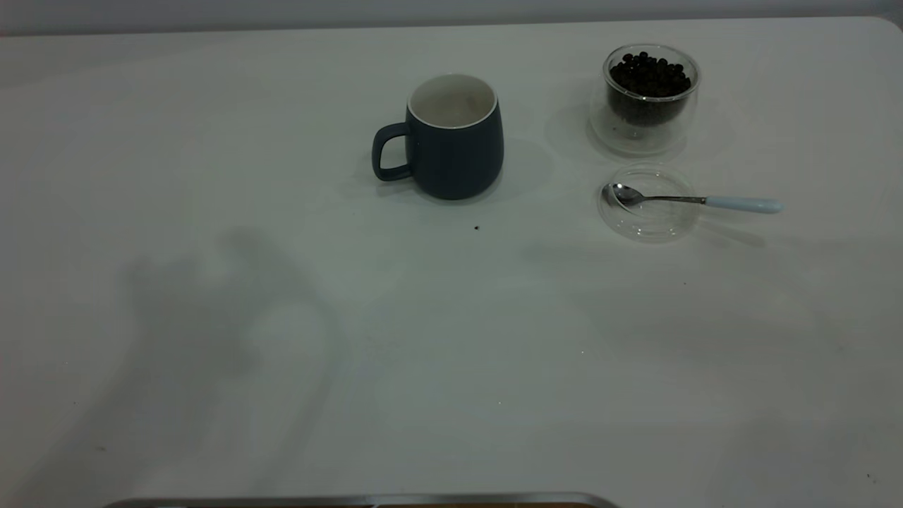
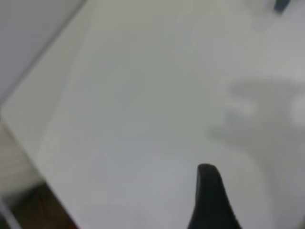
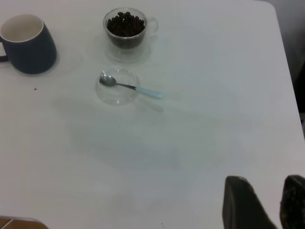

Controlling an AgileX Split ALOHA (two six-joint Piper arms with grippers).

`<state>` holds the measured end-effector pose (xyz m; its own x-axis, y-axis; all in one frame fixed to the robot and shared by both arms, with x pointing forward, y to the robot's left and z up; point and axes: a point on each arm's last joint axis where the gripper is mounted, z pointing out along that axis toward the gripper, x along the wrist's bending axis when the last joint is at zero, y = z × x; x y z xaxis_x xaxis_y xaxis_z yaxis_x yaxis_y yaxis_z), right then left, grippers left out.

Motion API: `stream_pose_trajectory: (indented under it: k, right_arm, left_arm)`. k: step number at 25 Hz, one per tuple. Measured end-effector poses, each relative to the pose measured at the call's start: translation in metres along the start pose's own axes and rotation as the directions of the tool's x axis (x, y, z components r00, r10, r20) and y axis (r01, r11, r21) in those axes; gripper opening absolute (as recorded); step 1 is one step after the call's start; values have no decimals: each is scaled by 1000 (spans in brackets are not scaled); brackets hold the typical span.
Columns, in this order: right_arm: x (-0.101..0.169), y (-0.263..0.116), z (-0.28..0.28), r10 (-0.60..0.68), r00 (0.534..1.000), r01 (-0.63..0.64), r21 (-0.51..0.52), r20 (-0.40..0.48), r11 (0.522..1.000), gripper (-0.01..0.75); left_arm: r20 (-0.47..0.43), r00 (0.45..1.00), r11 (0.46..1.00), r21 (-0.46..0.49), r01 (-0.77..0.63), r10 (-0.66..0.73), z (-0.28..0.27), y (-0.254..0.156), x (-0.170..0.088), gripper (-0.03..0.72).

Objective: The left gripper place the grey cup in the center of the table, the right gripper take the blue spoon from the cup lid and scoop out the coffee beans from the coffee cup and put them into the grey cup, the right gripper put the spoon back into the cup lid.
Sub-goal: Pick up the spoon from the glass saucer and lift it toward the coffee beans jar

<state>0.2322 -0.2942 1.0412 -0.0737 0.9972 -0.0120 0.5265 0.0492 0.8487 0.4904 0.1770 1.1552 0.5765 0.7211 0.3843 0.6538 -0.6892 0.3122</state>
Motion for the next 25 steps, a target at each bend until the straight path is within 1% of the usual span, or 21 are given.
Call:
stream_pose_trajectory:
  k: [3,5,7,9,13,18,21,25]
  right_arm:
    - [0,0,0,1,1000,-1,0,-1,1000,238]
    - [0,0,0,1,1000,-1,0,-1,1000,238]
    - [0,0,0,1,1000,-1,0,-1,1000,238]
    - [0,0,0,1,1000,-1,0,-2,1000,238]
    - [0,0,0,1,1000,-1,0,-2,1000,238]
    - [0,0,0,2,1000,-2,0,-3,1000,238]
    - [0,0,0,2,1000,-2,0,-3,1000,238]
    - [0,0,0,2,1000,-2,0,-3,1000,238]
  left_arm:
    - [-16,996,992,-90,88,-90,-36,-19,8,555]
    - [-3,990,980,-141,139,-141,-53,-33,9,555]
    - [39,986,969,-180,168,-164,-67,-51,5,555]
    - [90,981,963,-197,184,-169,-74,-70,-2,555]
    - [179,971,967,-170,190,-159,-66,-114,-25,555]
    - [255,955,984,-58,168,-148,-28,-175,-60,555]
    - [301,941,984,-39,174,-154,-12,-208,-78,555]
    - [352,922,979,-58,196,-164,1,-238,-96,555]
